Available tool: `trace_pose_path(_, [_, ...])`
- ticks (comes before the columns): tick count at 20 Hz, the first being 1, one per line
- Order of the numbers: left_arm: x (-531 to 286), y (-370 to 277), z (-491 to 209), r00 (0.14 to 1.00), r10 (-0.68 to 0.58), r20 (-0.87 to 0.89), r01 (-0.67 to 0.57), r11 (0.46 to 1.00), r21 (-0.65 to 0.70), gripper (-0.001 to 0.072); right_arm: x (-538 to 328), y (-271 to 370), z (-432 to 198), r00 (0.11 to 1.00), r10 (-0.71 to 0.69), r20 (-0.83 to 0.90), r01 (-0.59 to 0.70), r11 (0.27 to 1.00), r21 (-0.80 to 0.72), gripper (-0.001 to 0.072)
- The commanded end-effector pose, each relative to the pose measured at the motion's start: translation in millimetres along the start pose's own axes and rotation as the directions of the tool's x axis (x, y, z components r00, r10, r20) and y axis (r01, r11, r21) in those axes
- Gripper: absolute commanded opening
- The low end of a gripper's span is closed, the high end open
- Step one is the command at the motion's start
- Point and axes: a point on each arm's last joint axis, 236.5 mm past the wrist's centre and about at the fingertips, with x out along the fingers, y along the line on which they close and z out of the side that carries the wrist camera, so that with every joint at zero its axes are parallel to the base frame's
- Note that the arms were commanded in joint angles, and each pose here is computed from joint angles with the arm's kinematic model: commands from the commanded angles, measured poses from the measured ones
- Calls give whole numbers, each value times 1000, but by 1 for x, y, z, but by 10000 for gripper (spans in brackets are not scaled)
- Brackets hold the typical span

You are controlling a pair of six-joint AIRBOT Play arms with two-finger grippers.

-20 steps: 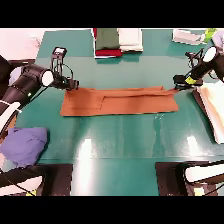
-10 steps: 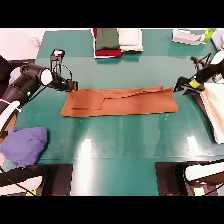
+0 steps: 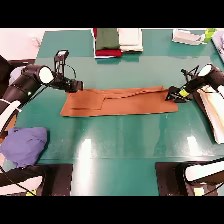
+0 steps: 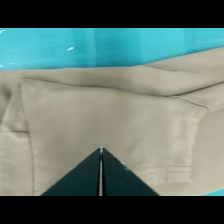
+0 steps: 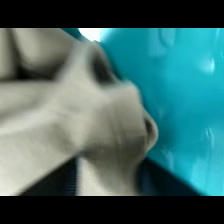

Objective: Fold the shirts.

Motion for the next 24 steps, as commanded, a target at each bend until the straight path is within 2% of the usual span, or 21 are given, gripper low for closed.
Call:
trace_pose_path(1, [0,-9,-3,999,-37,-10,37,999,-19,22,9,13,2,1000,-3,17,3,999,-35,136])
trace_pose_path(2, [0,-13,-3,999,-52,-11,52,998,-31,22,9,16,1,1000,-2,19,3,999,-42,15])
trace_pose_path(4, [0,-30,-4,993,-115,-12,115,993,-37,21,0,13,2,999,-27,38,29,998,-59,16])
trace_pose_path(7, [9,-66,-11,987,-159,-15,159,986,39,21,-32,13,2,993,-60,98,69,993,-92,15])
trace_pose_path(11, [44,-116,-23,976,-206,-77,215,967,137,20,-101,37,3,970,-27,242,63,988,-140,15])
trace_pose_path(18, [106,-213,-24,937,-316,-151,344,914,217,21,-196,129,-19,942,65,328,41,951,-306,15])
trace_pose_path(24, [141,-229,-59,914,-322,-247,376,901,217,21,-233,211,-34,908,177,380,11,896,-445,15])
